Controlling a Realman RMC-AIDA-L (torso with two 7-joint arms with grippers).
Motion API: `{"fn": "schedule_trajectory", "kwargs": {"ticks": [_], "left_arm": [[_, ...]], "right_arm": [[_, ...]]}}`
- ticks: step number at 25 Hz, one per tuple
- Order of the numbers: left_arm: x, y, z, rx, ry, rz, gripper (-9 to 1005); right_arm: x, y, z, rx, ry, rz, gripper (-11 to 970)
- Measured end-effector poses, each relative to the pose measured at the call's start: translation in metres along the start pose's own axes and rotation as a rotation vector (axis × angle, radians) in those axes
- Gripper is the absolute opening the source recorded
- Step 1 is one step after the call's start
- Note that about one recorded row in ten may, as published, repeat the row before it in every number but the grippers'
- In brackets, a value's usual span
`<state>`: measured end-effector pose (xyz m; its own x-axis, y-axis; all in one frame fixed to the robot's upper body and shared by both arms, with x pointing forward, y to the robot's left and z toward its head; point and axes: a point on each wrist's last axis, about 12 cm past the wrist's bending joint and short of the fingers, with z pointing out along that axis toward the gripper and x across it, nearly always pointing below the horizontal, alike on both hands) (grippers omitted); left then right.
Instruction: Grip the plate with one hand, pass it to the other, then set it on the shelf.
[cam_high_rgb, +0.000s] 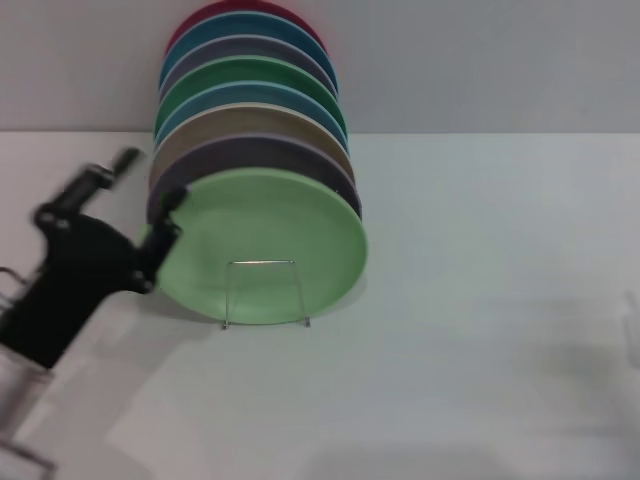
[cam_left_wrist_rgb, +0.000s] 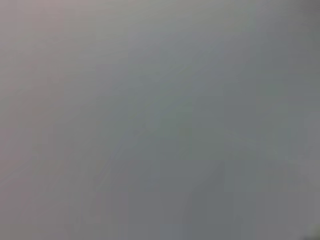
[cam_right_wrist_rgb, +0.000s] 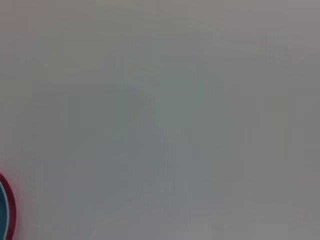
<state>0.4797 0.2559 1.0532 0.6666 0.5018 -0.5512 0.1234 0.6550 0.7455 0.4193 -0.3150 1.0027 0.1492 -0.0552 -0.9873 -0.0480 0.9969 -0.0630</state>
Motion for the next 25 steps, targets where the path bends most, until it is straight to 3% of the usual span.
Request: {"fn": "schedule_trajectory", "kwargs": {"ticks": [3, 5, 7, 9, 10, 11, 12, 14, 20, 22, 25], "left_arm": [[-0.005, 0.007, -0.006, -0.073, -0.027, -0.026, 421], [-0.014, 0.022, -0.02, -0.238, -0.075, -0.19, 490], [-0.015, 0.025, -0.023, -0.275, -0.085, -0.249, 508], [-0.012, 0.035, -0.03, -0.367, -0.088, -0.435, 527], [-0.007, 0.039, -0.035, -0.416, -0.083, -0.604, 536], [-0.007, 0.039, -0.035, -0.416, -0.083, -0.604, 554], [-0.002, 0.04, -0.037, -0.432, -0.065, -0.71, 573], [0.003, 0.038, -0.039, -0.433, -0.031, -0.781, 609], [0.021, 0.027, -0.042, -0.439, 0.164, -0.84, 771], [0.023, 0.027, -0.043, -0.444, 0.176, -0.843, 834], [0.027, 0.028, -0.044, -0.466, 0.206, -0.839, 841]], "right_arm": [[0.0, 0.0, 0.001, -0.001, -0.002, -0.001, 334], [-0.002, 0.0, 0.003, 0.0, -0.017, -0.001, 334], [-0.003, 0.0, 0.003, 0.0, -0.024, -0.001, 334], [-0.005, 0.0, 0.004, 0.003, -0.044, 0.001, 334], [-0.008, 0.001, 0.006, 0.002, -0.065, 0.004, 334], [-0.008, 0.001, 0.006, 0.002, -0.065, 0.004, 334], [-0.009, 0.001, 0.008, 0.001, -0.079, 0.009, 334], [-0.014, 0.001, 0.011, 0.003, -0.116, 0.019, 357], [-0.023, -0.006, 0.03, 0.025, -0.188, 0.053, 428], [-0.024, -0.009, 0.034, 0.028, -0.188, 0.054, 451], [-0.026, -0.011, 0.048, 0.052, -0.195, 0.055, 496]]}}
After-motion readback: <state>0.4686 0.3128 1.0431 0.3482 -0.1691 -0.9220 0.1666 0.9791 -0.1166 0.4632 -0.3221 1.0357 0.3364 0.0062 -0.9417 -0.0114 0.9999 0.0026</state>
